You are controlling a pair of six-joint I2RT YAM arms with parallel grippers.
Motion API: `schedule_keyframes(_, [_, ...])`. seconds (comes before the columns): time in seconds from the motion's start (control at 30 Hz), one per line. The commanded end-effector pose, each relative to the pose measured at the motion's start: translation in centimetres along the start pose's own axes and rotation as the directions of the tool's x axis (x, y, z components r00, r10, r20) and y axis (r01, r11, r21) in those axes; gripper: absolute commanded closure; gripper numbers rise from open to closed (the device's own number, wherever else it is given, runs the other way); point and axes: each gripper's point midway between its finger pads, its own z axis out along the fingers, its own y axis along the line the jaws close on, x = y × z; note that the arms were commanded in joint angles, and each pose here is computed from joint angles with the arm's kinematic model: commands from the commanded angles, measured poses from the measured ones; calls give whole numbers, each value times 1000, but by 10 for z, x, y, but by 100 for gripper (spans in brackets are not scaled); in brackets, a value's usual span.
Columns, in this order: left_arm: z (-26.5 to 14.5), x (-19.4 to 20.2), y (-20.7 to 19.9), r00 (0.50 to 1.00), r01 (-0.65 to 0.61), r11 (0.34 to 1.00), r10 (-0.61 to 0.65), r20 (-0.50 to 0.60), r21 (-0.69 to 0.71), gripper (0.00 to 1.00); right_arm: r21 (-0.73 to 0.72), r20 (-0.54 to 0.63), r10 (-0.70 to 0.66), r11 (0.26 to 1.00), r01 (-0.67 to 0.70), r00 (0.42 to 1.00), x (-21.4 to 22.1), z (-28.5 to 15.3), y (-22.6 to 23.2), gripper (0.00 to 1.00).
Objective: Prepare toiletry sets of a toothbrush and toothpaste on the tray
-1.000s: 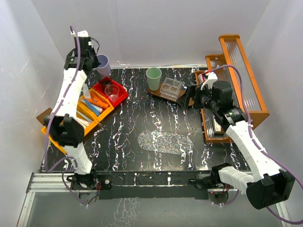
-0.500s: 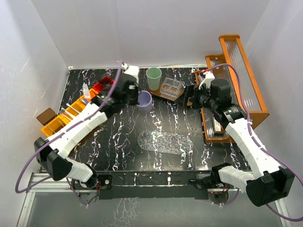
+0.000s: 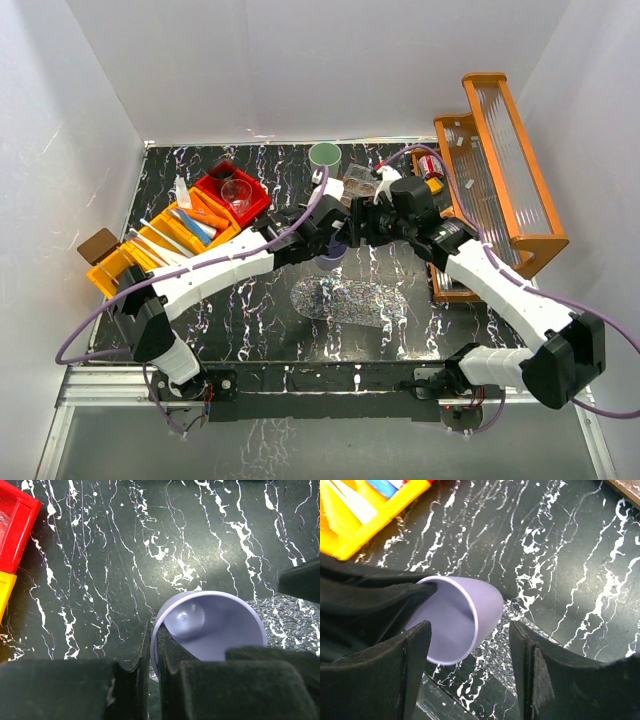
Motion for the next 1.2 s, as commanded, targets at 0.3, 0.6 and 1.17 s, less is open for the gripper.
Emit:
schedule_keyframes(0.3, [-17, -18, -2, 997, 53, 998, -52, 64, -15, 100, 201, -10, -15, 980, 17, 1000, -4, 30, -8, 71])
schedule_keyframes(0.6, [-47, -34, 11, 981, 131, 990, -138, 140, 57, 40, 360, 44, -19, 933, 2, 999, -24, 16, -48, 100])
schedule_keyframes(1.17, [-69, -28, 87, 948, 250, 962, -266, 174, 111, 16, 688, 190, 117, 693, -217, 975, -111, -11, -238, 100])
